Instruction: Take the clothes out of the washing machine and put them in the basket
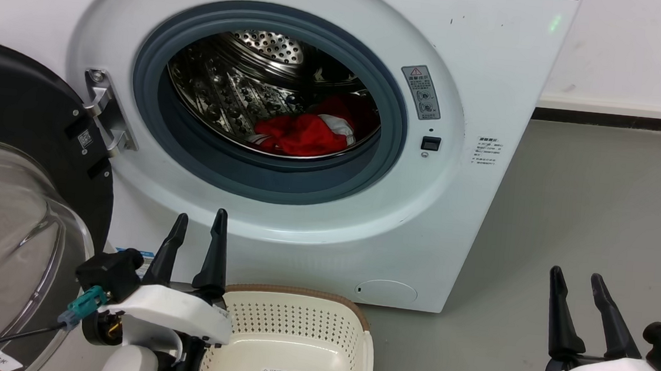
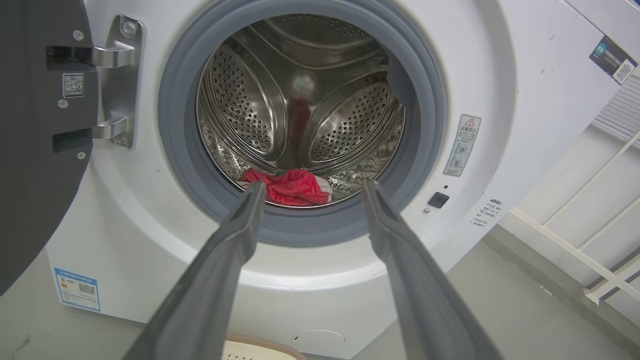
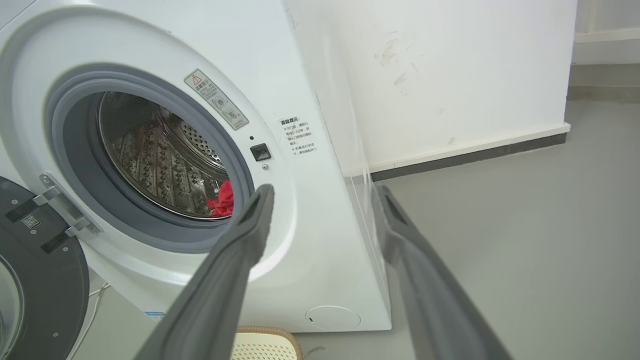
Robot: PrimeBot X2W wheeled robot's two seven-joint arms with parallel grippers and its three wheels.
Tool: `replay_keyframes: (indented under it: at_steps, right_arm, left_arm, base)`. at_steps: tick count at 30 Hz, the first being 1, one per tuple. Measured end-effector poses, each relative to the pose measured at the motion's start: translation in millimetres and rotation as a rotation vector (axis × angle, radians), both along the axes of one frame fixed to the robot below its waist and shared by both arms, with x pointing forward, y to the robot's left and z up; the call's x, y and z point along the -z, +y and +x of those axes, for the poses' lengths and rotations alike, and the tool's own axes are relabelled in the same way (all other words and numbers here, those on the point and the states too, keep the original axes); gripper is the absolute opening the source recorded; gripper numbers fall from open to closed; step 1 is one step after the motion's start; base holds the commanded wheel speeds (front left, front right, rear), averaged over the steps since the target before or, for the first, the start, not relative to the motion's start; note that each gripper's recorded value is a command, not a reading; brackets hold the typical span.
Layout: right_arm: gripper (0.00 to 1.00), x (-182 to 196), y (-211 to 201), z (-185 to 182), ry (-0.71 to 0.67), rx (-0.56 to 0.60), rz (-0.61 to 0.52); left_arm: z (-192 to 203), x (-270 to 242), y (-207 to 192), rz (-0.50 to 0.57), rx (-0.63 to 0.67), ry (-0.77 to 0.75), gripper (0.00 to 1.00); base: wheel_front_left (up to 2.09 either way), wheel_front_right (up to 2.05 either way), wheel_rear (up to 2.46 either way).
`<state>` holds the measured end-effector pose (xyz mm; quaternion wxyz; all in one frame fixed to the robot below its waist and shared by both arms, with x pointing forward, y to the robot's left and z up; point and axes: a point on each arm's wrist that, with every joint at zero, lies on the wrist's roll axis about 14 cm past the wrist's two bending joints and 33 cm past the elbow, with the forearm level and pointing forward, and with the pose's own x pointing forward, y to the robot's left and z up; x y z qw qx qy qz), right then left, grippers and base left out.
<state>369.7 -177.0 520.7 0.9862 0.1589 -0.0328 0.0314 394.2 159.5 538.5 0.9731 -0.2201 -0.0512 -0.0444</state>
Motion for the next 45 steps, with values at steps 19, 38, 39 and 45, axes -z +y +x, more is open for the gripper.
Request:
replay_keyframes:
  at_steps: [19, 38, 39, 45]
  right_arm:
    - [1.00, -0.5, 7.2, 0.4, -0.012, -0.025, -0.212]
    - [1.00, 1.8, 10.1, -1.6, -0.015, -0.039, -0.353]
    - [1.00, 1.9, 10.2, -1.6, -0.016, -0.039, -0.360]
    - [1.00, 2.4, 12.0, -1.6, -0.020, -0.045, -0.393]
  left_arm:
    - [1.0, -1.5, -5.7, 0.201, -0.002, -0.037, 1.00]
    - [0.8, -1.6, -9.3, 0.351, -0.002, -0.067, 1.00]
    - [0.9, -2.0, -9.1, 0.360, -0.004, -0.071, 1.00]
    - [1.5, -2.2, -7.8, 0.388, -0.015, -0.077, 1.00]
  base:
    - [0.00, 0.00, 0.00]
    - [0.00, 0.00, 0.00]
    - [0.00, 0.00, 0.00]
    - [0.00, 0.00, 0.00]
